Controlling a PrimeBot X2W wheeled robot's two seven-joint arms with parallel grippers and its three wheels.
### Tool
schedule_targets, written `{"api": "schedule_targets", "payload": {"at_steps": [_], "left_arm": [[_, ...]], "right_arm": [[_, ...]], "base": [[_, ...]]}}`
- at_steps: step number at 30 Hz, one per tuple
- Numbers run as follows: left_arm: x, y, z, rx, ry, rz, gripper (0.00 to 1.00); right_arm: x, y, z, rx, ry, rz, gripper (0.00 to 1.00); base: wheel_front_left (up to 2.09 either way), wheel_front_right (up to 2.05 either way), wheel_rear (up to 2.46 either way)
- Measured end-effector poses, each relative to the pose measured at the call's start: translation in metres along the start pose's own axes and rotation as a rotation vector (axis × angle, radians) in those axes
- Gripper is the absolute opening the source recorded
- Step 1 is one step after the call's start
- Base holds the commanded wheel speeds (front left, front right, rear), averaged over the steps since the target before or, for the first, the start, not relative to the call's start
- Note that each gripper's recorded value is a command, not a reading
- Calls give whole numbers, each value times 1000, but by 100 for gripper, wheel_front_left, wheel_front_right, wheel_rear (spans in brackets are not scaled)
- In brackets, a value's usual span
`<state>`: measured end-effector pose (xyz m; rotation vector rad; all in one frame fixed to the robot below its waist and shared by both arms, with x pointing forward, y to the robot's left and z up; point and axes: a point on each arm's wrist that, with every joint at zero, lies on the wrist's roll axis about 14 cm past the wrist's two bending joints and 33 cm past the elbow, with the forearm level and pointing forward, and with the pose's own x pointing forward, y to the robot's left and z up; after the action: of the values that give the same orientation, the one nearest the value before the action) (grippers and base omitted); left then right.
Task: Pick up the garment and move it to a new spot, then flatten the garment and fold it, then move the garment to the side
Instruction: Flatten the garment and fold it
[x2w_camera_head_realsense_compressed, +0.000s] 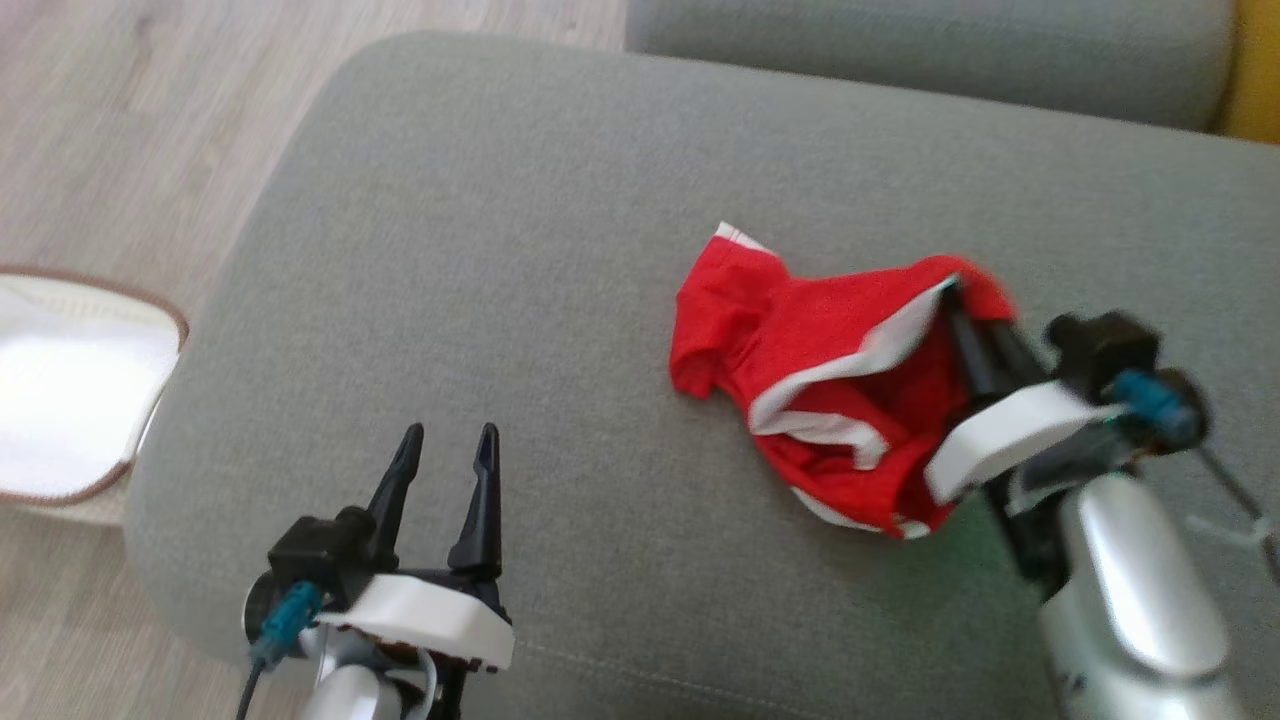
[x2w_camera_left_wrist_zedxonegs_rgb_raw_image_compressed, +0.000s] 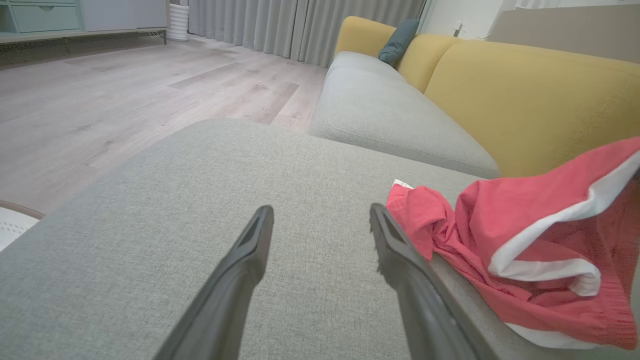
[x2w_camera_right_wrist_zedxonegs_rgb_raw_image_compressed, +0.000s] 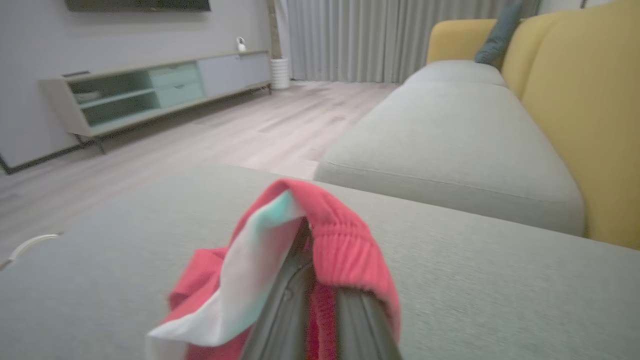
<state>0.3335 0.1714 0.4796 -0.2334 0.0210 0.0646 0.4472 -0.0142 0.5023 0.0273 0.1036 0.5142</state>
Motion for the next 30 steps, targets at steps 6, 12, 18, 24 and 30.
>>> {"api": "schedule_targets", "payload": {"at_steps": [6,12,18,24,30], "left_arm": [[5,8,-5,-4,19,31,100],[8,10,-9,-4,34,43,100],[15,1,-10,-5,36,13,100],[22,-12,-7,-7,24,-30,100],[25,-25,-3,-12,10,-74,100]], "right_arm": [[15,-72,-40,-22,127,-168,0],[4,-119,-71,-16,212,-290,0],[-9,-138,-77,-8,208,-351,100],[-21,-141,-63,2,128,-378,100],[-42,-128,-46,-2,50,-357,100]], "base": [[0,0,0],[0,0,0],[0,0,0],[0,0,0],[0,0,0]]}}
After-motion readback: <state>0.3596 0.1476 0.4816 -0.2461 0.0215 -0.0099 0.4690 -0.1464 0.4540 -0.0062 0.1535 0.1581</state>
